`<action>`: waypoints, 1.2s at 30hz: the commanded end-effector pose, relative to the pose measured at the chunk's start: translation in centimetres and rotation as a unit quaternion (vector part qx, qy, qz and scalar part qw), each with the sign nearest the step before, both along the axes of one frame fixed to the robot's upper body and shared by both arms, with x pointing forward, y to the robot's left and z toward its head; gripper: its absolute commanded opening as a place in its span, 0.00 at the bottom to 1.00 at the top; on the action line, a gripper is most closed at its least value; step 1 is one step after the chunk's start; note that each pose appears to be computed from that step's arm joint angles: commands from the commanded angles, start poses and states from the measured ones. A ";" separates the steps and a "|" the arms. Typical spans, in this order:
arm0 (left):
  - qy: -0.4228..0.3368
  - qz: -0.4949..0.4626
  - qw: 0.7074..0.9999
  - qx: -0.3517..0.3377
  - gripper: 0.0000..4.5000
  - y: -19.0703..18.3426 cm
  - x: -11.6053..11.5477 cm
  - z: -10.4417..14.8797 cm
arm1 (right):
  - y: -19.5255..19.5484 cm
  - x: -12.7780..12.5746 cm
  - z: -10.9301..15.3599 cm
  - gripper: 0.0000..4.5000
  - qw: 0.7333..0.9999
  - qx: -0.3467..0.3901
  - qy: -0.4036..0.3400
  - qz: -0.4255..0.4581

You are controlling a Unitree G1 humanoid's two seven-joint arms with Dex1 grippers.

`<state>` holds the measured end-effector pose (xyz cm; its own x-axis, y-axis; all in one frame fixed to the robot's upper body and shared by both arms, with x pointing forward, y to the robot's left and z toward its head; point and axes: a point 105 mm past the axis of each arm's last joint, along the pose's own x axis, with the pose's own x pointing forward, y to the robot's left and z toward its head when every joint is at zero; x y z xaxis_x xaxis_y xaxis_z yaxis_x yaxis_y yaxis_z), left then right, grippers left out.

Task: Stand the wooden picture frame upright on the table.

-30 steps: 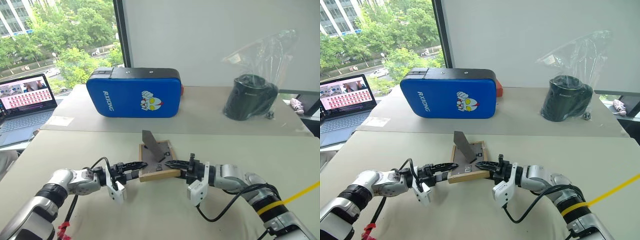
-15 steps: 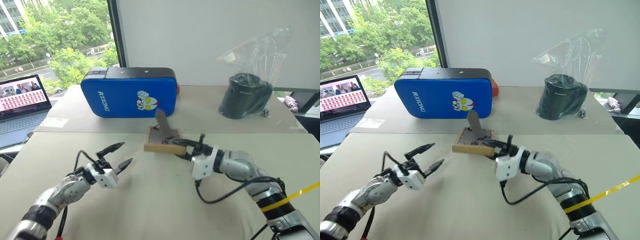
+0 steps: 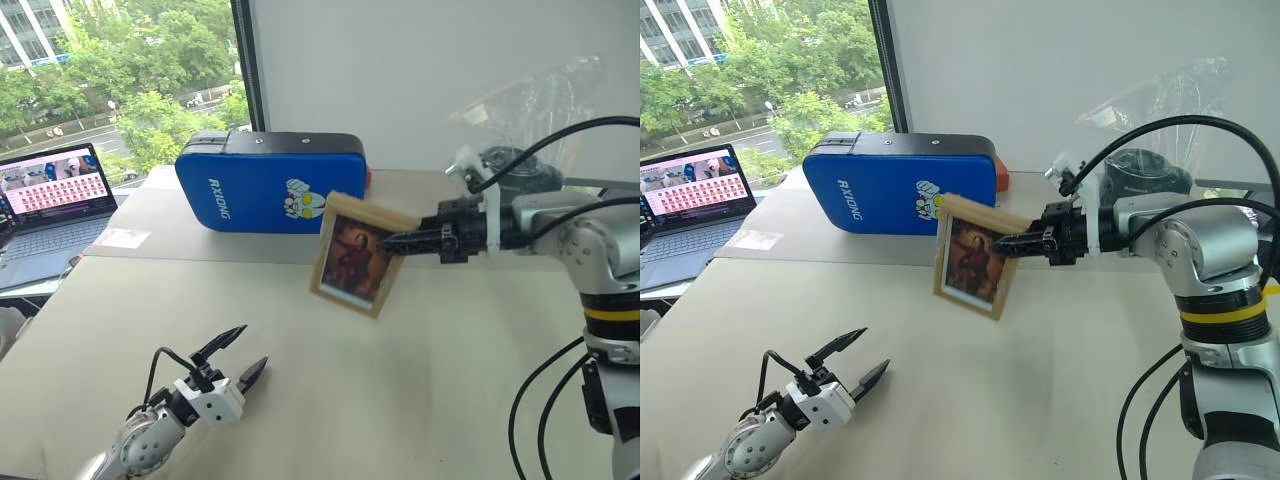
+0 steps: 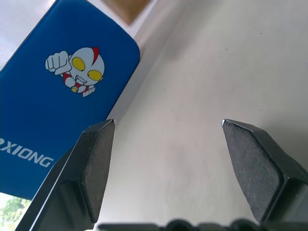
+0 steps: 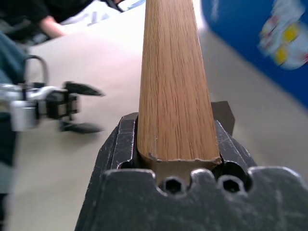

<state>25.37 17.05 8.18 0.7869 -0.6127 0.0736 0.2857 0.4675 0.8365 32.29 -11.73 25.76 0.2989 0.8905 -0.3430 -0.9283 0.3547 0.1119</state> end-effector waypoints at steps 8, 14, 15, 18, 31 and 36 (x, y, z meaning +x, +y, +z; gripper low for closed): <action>0.002 -0.027 0.999 -0.028 0.85 -0.7 -0.7 1.3 | 0.4 0.9 -4.1 0.27 0.998 -0.004 0.061 0.026; 0.010 -0.041 0.999 -0.029 0.86 -0.9 -0.9 1.4 | 0.1 1.6 -4.3 0.49 0.998 -0.007 0.059 0.012; 0.010 -0.041 0.999 -0.030 0.86 -0.9 -0.9 1.4 | 0.1 1.5 -4.2 0.52 0.998 -0.006 0.057 0.012; 0.011 -0.042 0.999 -0.032 0.86 -1.0 -0.9 1.4 | -0.2 1.3 -3.4 0.75 0.999 -0.001 0.050 0.011; 0.086 0.050 0.983 -0.155 0.86 1.3 0.4 1.9 | -5.8 -2.4 1.8 0.98 0.992 0.062 -0.026 -0.105; 0.186 0.160 0.892 -0.379 0.86 2.9 2.3 2.7 | -9.5 -0.8 -2.3 0.98 0.926 0.025 -0.117 -0.359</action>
